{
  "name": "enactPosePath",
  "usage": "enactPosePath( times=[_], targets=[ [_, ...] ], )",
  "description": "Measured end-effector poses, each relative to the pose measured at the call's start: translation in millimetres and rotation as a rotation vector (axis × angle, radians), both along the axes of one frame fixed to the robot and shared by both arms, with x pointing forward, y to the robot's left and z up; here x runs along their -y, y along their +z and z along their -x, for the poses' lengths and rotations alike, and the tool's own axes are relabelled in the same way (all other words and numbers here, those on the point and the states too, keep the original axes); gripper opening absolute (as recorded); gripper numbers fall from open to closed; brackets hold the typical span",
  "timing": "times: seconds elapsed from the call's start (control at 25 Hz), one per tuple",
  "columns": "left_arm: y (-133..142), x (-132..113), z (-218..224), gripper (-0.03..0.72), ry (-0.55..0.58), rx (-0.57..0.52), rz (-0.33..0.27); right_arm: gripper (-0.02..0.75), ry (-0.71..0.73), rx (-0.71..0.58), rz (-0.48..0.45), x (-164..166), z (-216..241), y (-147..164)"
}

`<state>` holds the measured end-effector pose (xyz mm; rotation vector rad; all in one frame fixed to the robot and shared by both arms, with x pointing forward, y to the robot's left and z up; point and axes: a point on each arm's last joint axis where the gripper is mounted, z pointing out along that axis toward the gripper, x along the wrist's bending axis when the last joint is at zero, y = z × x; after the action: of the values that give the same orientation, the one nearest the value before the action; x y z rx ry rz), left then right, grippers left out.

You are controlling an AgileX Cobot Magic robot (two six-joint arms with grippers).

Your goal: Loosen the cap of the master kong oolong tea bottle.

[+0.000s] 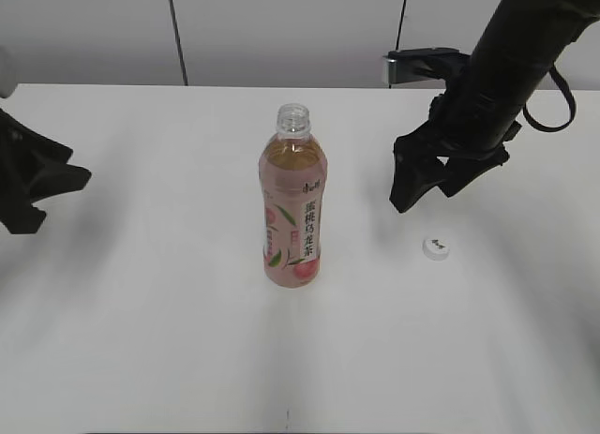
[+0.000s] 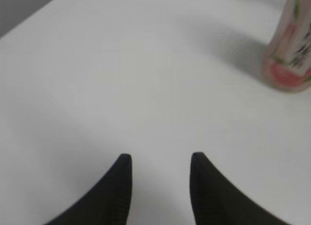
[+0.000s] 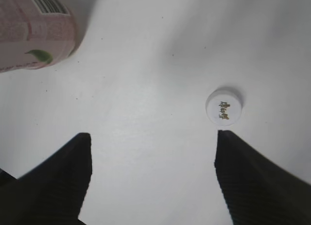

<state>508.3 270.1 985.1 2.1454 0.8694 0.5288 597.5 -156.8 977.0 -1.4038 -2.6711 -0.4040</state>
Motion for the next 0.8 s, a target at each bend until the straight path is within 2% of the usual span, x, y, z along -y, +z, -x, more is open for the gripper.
enactPosePath(
  times=[0.04,0.12,0.16,0.2,0.24,0.28,0.32,0.36,0.44,0.56,0.64,0.8],
  targets=[
    [-1,-4,-2,0.249,0.003,0.034,-0.061,0.594,0.0,0.002,0.0,0,0,0],
    [-1,-17,-8,0.249,0.09,0.09,-0.199,0.594,-0.001,0.004,-0.001,0,0,0],
    [0,-23,-10,0.249,0.156,0.104,-0.236,0.594,-0.001,0.005,-0.001,0,0,0],
    [2,-32,-13,0.249,0.291,0.108,-0.245,0.594,-0.002,0.006,-0.001,0,-1,0],
    [5,-42,-14,0.249,0.453,0.103,-0.229,0.594,-0.003,0.009,-0.002,0,-1,0],
    [8,-52,-13,0.249,0.644,0.083,-0.169,0.594,-0.002,0.01,-0.002,0,-1,0],
    [13,-58,-9,0.249,0.794,0.056,-0.081,0.594,-0.003,0.012,-0.002,0,-1,0],
    [17,-61,-5,0.249,0.89,0.037,-0.021,0.594,-0.004,0.014,-0.003,0,-1,0],
    [25,-55,3,0.249,0.926,0.02,0.077,0.594,-0.004,0.016,-0.004,0,-2,0],
    [43,-35,16,0.249,0.822,0.055,0.05,0.594,-0.004,0.016,-0.004,0,-2,0],
    [53,-30,26,0.249,0.817,0.056,0.054,0.594,-0.007,0.012,-0.003,0,-1,0],
    [57,-25,40,0.249,0.865,-0.031,0.152,0.594,-0.033,0.013,0.052,7,5,7]
  ],
)
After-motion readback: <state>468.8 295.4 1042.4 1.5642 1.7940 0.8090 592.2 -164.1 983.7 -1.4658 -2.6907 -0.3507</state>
